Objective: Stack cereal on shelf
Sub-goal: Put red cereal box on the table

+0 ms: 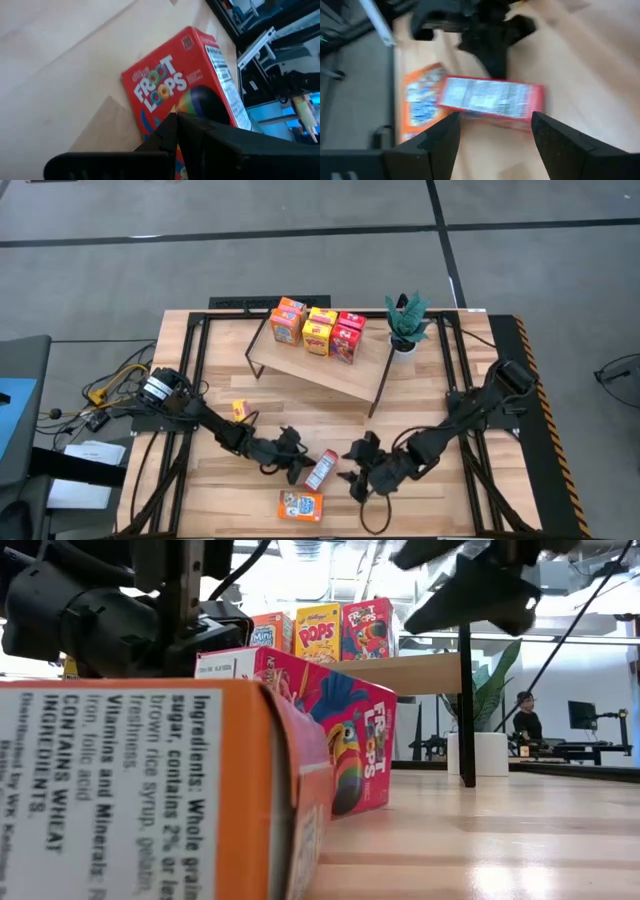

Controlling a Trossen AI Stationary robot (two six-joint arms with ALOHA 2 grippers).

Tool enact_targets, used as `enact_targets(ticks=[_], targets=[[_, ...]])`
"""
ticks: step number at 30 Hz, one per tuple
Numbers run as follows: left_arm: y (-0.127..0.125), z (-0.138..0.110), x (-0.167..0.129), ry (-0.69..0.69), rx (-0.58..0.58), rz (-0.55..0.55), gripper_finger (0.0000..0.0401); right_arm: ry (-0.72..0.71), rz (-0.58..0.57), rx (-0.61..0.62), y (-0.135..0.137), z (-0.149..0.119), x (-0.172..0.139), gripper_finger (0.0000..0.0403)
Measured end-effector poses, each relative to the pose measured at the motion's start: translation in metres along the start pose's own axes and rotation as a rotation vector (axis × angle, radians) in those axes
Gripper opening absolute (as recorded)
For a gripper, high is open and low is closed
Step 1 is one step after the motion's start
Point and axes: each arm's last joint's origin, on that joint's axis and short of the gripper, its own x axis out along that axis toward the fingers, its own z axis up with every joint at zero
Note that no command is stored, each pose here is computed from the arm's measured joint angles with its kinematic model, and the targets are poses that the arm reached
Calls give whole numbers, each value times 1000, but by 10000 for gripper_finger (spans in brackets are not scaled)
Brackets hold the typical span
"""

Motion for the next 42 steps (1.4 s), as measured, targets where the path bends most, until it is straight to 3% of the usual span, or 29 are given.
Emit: enact_targets(ticks=[12,18,22,29,35,39,42], targets=[[-1,-3,0,45,-49,8,0,66,-43,108,3,-49,33,195],[-10,0,6,54,-59,-21,0,52,-99,149,-11,-39,48,120],[-15,1,8,57,-59,-30,0,36,-131,100,-23,-25,55,66],[-17,2,9,54,-58,-39,0,60,-131,114,-39,-7,66,20],[-17,1,9,60,-50,-44,0,111,-157,75,-37,2,41,42],[-17,1,9,66,-30,-47,0,115,-139,69,-32,17,4,95],[-17,1,9,61,-23,-46,0,64,-51,64,-22,29,-15,151]])
